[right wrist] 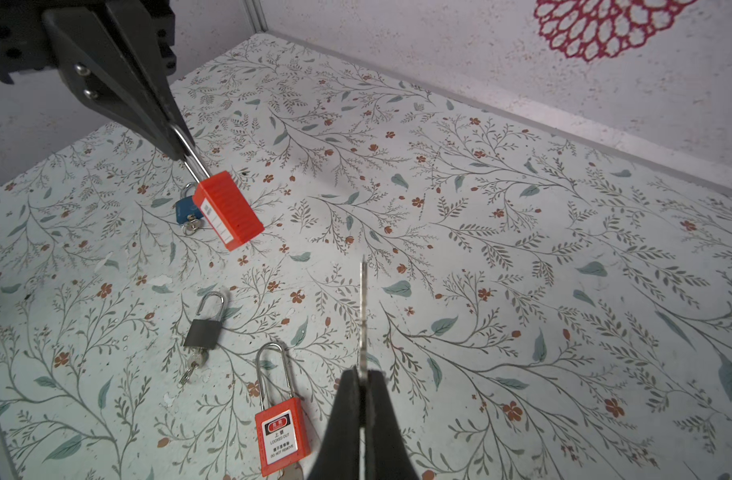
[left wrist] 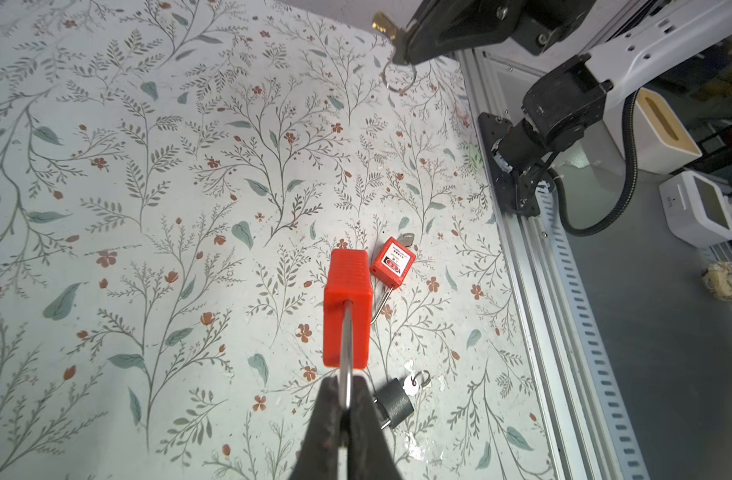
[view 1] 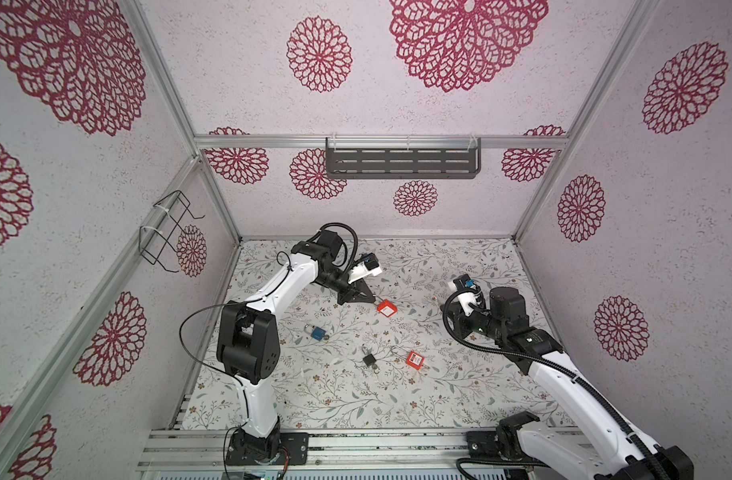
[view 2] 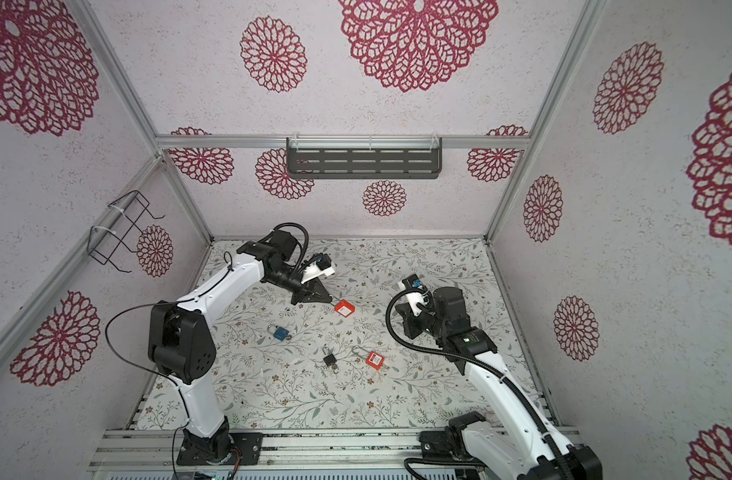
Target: Lock with the key
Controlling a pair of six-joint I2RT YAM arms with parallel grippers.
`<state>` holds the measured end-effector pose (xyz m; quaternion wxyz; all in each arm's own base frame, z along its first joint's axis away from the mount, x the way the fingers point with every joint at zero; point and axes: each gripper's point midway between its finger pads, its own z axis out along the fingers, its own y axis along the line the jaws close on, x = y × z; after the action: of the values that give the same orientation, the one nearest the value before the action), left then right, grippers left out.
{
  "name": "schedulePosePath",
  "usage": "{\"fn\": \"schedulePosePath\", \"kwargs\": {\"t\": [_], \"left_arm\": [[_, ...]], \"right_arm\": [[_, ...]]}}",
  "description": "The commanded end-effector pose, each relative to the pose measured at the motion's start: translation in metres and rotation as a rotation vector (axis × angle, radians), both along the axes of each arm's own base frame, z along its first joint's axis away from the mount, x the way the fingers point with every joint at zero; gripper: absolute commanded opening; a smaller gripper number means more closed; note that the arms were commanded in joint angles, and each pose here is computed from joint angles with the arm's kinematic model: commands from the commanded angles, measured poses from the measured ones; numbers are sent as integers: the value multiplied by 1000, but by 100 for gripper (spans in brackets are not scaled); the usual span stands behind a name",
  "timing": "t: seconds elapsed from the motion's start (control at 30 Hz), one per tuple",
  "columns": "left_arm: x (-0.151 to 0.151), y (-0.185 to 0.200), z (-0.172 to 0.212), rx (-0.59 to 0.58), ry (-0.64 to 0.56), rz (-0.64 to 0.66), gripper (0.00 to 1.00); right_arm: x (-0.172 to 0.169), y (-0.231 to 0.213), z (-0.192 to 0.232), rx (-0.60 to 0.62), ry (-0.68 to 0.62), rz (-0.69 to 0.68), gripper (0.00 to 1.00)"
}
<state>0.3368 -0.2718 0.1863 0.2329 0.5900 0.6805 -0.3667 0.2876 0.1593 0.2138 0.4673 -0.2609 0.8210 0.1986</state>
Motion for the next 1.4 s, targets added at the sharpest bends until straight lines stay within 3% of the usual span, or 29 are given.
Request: {"fn": "schedulePosePath", "kwargs": {"t": [0.0, 0.2, 0.33, 0.4, 0.57, 0.73, 1.0, 1.37], "left_arm": [[-4, -3, -12, 73, 38, -39, 0], [3, -16, -27, 113, 40, -61, 0], [3, -27, -63, 246, 82, -117, 0], [12, -31, -70, 292, 43, -123, 0], [21, -42, -76, 306, 10, -134, 0], [24, -47, -91, 355, -4, -150, 0], [10, -53, -122, 451, 25, -215, 0], [1, -55, -132, 461, 65, -243, 0]], "right_arm": [[5, -9, 20, 82, -64, -117, 0], [-2, -12, 9, 99, -36, -152, 0], [-6, -8, 9, 125, -28, -140, 0], [-8, -6, 13, 142, -47, -132, 0], [-10, -7, 15, 165, -79, -148, 0], [-12, -6, -2, 169, 4, -166, 0], [-14, -4, -11, 176, 27, -174, 0], [-13, -1, -22, 190, 66, -182, 0]]}}
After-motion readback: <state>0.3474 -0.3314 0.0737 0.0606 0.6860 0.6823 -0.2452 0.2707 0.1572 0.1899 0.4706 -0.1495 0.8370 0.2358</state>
